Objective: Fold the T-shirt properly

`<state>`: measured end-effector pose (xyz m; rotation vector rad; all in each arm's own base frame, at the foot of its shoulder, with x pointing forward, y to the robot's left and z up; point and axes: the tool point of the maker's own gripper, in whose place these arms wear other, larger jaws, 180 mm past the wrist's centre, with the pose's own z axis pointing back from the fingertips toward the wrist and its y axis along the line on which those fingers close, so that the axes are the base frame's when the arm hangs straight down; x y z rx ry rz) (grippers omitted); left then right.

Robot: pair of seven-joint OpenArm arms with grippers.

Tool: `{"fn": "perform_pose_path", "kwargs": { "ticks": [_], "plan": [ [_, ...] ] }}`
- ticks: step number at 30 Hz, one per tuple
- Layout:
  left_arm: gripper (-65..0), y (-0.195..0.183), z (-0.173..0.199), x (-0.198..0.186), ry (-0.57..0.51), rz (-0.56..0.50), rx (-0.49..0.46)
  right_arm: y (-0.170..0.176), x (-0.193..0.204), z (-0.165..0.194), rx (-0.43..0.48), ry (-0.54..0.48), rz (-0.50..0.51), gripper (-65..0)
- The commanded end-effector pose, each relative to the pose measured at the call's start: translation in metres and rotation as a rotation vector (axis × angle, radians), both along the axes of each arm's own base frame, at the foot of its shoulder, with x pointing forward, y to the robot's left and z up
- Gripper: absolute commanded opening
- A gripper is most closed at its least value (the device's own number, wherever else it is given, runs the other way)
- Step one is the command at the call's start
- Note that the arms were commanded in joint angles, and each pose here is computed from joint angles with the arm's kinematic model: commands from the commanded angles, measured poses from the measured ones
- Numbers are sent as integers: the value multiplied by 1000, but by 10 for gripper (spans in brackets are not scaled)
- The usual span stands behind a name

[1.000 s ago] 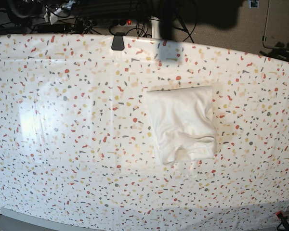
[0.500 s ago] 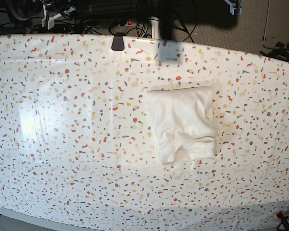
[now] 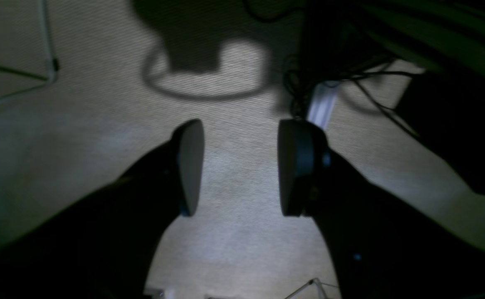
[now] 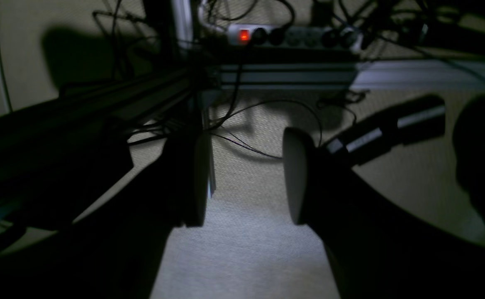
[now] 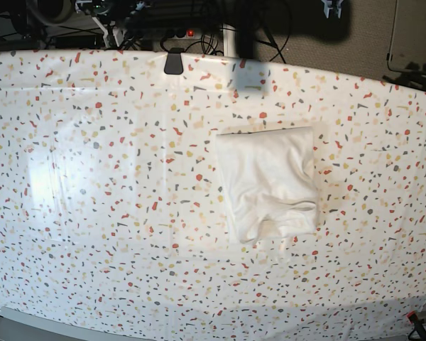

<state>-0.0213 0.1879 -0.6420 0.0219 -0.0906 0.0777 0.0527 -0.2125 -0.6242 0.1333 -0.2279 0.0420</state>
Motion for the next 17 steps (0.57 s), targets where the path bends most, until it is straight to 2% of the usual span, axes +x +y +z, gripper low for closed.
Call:
{"fn": "perform_pose_path", "kwargs": {
  "ticks": [1,7,17],
  "plan": [
    [-375,4,1,1,-7,3,9,-2,7,2,-1,-16,20,-364],
    [-375,2,4,13,-9,-2,6,15,15,0,17,-12,103,-364],
    [-375,1,5,13,-22,-2,5,16,14,0,24,-2,94,-364]
  ]
}}
